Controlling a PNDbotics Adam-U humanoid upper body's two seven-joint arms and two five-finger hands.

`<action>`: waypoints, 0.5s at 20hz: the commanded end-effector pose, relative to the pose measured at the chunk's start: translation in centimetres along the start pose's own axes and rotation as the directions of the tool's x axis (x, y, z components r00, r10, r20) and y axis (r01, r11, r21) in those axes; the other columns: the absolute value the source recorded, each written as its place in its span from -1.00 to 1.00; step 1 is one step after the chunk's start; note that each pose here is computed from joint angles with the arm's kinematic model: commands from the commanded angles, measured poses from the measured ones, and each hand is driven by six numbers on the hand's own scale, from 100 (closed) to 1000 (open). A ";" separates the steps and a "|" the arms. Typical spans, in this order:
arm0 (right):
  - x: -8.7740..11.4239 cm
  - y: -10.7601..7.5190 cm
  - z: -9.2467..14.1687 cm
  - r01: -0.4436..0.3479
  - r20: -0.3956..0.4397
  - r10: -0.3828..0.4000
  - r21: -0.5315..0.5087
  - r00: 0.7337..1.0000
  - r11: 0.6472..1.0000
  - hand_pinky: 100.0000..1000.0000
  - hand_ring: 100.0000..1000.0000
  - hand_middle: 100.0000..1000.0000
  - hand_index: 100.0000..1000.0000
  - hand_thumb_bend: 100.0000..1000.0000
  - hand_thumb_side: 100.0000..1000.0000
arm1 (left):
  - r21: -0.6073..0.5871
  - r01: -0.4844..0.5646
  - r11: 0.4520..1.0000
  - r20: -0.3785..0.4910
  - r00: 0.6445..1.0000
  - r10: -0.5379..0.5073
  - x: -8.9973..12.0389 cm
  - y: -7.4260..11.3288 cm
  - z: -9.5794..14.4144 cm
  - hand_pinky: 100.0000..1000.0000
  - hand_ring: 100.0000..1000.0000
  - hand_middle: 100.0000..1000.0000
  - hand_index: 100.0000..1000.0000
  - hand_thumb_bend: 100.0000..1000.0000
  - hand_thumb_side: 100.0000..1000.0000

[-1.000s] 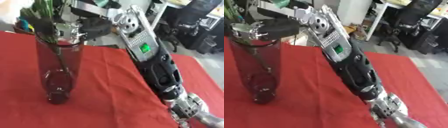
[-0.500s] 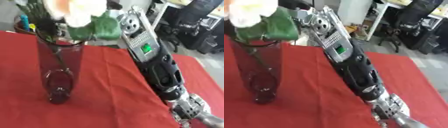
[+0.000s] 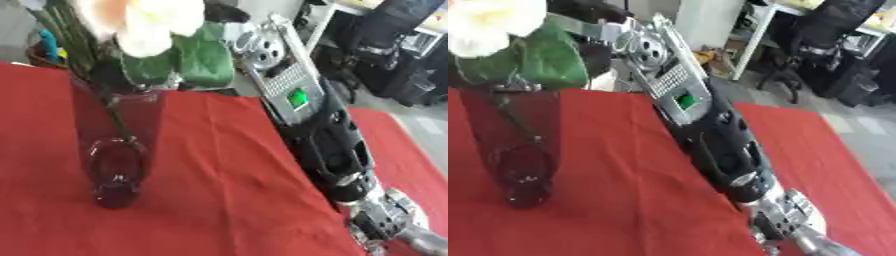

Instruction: Arrange flowers into the vase.

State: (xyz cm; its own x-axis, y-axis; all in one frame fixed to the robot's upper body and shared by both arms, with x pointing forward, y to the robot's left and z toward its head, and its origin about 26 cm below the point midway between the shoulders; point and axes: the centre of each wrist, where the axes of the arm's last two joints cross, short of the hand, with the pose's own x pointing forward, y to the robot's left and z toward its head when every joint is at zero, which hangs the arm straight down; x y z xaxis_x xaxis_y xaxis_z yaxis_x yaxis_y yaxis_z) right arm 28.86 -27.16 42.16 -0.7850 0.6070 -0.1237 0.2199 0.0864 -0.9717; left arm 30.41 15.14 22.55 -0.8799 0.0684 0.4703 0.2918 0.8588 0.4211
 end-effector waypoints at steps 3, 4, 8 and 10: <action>0.4 -1.5 1.1 -0.034 -0.003 0.034 0.000 0.999 0.999 0.89 1.00 -0.40 0.73 -0.04 1.00 | -0.010 -0.004 1.000 0.022 1.000 0.004 0.5 -0.2 -0.3 0.16 -0.20 0.31 0.52 -0.95 1.00; 0.3 -1.5 1.2 -0.033 -0.005 0.033 0.003 0.999 0.999 0.89 1.00 -0.40 0.73 -0.04 1.00 | -0.010 -0.004 1.000 0.021 1.000 0.004 0.5 -0.2 -0.2 0.16 -0.20 0.31 0.52 -0.95 1.00; 0.1 -1.4 1.4 -0.028 -0.019 0.028 0.009 0.999 1.000 0.88 1.00 -0.39 0.73 -0.02 1.00 | -0.010 -0.004 1.000 0.022 1.000 0.004 0.5 -0.2 -0.3 0.16 -0.20 0.31 0.52 -0.95 1.00; 0.0 -1.3 1.6 -0.026 -0.028 0.026 0.008 0.999 1.000 0.88 1.00 -0.40 0.73 -0.01 1.00 | -0.009 -0.003 1.000 0.023 1.000 0.003 0.5 -0.2 -0.3 0.16 -0.20 0.31 0.52 -0.95 1.00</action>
State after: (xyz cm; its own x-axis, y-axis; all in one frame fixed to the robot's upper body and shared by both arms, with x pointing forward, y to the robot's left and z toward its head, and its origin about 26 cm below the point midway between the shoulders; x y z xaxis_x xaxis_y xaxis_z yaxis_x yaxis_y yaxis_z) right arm 28.67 -28.11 42.07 -0.7780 0.6195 -0.1051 0.1977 0.0824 -0.9768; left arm 30.40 15.16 22.49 -0.8786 0.0672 0.4728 0.2929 0.8578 0.4224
